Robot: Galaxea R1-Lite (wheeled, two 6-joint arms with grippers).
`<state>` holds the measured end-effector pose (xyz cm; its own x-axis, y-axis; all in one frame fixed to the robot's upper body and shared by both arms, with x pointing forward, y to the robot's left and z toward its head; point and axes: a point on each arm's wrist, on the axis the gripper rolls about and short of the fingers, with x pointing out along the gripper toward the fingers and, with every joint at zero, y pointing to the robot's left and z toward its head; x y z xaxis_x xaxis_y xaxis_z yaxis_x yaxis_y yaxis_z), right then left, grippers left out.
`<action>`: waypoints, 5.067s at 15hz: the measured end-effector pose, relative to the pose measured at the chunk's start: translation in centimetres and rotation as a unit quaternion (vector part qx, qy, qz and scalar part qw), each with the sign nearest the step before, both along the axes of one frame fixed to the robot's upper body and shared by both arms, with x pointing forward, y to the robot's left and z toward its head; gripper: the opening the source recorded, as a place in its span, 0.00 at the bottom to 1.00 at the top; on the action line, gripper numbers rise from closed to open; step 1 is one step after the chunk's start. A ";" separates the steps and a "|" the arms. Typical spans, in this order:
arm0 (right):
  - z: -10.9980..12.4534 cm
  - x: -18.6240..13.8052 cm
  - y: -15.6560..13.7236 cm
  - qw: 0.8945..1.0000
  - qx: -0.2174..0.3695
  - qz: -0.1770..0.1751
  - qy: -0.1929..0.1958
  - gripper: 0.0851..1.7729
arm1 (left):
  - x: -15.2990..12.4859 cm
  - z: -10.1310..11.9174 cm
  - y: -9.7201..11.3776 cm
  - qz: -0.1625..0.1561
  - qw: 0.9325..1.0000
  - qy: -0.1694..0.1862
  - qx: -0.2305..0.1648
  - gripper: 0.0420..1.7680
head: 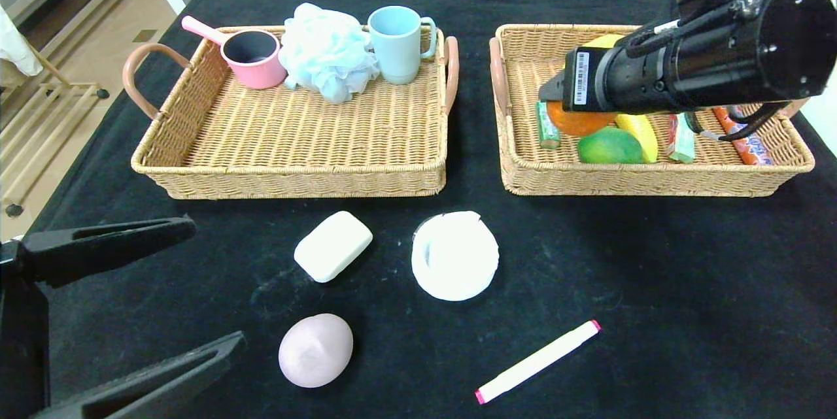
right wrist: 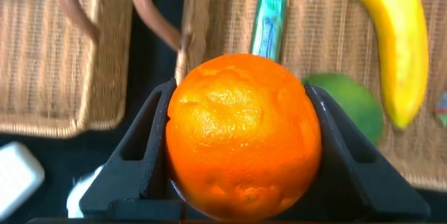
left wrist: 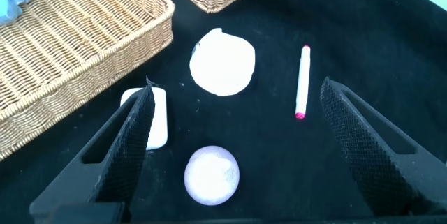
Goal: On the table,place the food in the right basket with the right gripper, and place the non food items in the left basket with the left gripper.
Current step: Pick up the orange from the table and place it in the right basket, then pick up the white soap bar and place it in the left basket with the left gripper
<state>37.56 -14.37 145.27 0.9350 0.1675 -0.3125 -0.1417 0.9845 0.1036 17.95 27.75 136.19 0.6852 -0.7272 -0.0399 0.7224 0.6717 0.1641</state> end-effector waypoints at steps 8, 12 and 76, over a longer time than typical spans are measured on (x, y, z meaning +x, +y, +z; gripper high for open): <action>-1.1 4.1 0.8 0.997 0.006 -0.012 -0.069 0.66 | -0.1 -0.1 0.0 -0.001 1.000 0.000 0.001 0.97; -1.6 5.4 0.7 0.997 0.012 -0.021 -0.080 0.66 | -0.2 0.0 0.1 -0.002 1.000 -0.004 0.000 0.97; -11.8 -15.9 -8.6 0.947 -0.030 0.302 -0.103 0.96 | 3.1 2.2 -1.0 0.161 0.966 0.151 0.134 0.97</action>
